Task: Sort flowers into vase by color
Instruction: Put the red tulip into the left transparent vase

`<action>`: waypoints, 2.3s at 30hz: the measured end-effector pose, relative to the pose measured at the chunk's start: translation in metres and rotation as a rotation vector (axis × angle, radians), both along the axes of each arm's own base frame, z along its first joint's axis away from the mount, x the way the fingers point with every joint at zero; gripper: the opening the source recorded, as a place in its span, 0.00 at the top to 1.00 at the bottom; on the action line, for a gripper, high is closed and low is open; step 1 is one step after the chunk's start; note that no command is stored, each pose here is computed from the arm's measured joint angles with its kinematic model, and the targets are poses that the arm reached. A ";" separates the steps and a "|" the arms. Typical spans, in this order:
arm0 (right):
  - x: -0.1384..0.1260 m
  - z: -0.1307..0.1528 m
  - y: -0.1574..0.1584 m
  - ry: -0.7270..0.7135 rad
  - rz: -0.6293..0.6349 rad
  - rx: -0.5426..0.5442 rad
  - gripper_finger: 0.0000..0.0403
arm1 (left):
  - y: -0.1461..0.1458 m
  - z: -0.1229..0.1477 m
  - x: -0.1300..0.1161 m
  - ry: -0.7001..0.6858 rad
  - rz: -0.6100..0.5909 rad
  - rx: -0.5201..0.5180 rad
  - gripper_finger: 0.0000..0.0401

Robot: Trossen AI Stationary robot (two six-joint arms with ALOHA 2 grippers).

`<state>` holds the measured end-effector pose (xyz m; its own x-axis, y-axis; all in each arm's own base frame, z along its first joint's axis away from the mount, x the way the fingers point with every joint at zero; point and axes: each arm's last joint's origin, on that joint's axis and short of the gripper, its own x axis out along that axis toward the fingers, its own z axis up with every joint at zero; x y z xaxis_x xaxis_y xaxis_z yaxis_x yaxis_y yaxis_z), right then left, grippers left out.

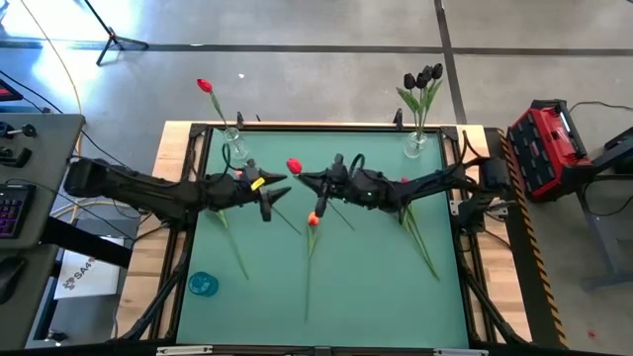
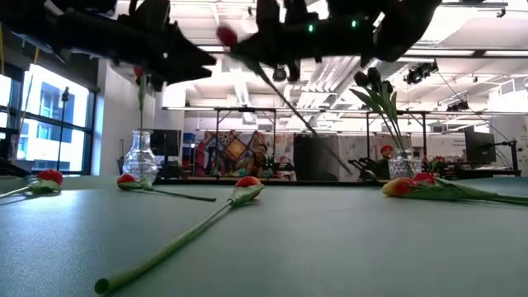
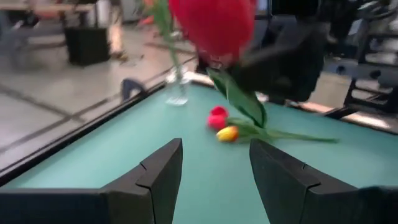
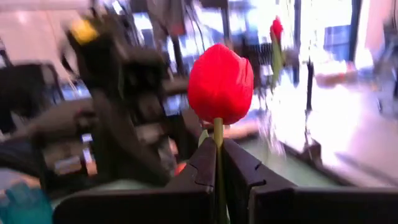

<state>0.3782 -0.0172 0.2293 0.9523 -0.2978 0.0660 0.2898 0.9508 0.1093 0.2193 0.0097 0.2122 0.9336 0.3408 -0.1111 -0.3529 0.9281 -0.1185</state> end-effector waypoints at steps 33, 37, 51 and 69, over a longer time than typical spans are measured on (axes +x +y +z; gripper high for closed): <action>-0.004 0.027 0.016 -0.288 0.332 -0.122 1.00 | 0.000 0.000 0.073 -0.170 -0.299 0.158 0.67; -0.004 0.027 0.016 -0.279 0.332 -0.118 1.00 | 0.000 0.000 0.073 -0.170 -0.301 0.159 0.79; -0.018 0.030 -0.017 0.029 0.214 0.046 0.64 | 0.011 0.029 0.028 0.092 -0.111 0.149 0.99; -0.088 -0.024 -0.022 0.154 -0.116 0.198 0.54 | 0.058 0.095 -0.091 0.080 0.544 0.201 1.00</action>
